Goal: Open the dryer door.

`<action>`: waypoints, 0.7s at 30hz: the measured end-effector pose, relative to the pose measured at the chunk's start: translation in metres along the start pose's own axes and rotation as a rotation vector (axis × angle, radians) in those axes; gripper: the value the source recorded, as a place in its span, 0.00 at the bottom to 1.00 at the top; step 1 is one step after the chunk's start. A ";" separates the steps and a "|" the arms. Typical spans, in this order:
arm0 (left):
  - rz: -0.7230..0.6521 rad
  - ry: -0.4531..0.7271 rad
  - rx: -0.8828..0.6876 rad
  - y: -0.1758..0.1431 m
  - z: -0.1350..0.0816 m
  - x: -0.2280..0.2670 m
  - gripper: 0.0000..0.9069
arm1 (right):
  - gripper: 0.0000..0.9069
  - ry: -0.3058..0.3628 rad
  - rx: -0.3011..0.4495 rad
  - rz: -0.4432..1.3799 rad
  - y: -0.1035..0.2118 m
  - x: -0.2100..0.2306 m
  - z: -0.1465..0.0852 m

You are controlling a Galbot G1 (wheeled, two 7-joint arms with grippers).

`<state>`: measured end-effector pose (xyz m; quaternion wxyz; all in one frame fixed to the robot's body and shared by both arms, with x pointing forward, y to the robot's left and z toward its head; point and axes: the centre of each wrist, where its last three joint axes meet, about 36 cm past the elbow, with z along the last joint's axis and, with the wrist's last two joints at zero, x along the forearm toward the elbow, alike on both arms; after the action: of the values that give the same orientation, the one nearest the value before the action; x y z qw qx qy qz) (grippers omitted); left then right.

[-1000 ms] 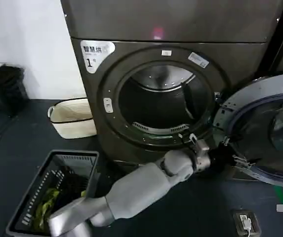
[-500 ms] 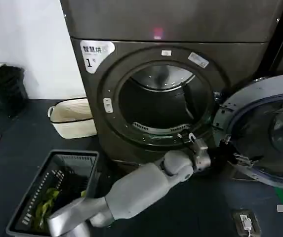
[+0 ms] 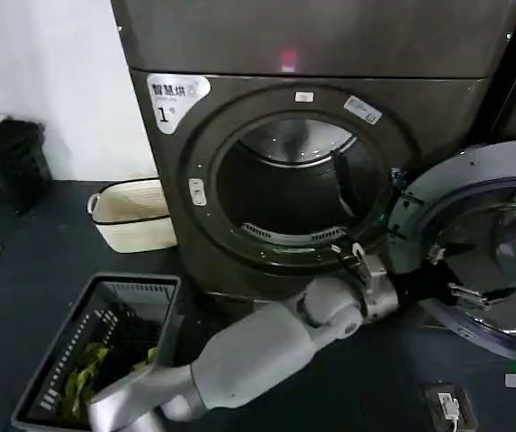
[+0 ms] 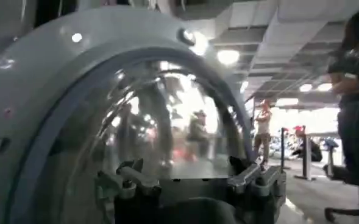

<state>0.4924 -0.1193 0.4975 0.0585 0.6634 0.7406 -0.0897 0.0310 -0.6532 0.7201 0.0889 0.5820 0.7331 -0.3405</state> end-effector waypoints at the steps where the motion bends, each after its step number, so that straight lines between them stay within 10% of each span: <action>1: -0.008 0.004 -0.002 0.003 0.000 0.007 1.00 | 1.00 0.000 0.000 0.000 0.000 0.000 0.000; 21: -0.067 0.007 -0.127 0.009 -0.041 0.129 1.00 | 1.00 -0.020 0.000 -0.015 0.000 -0.001 -0.008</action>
<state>0.4878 0.0154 0.5105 0.0948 0.6337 0.7666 -0.0419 0.0329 -0.6494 0.7264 0.0938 0.5732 0.7364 -0.3469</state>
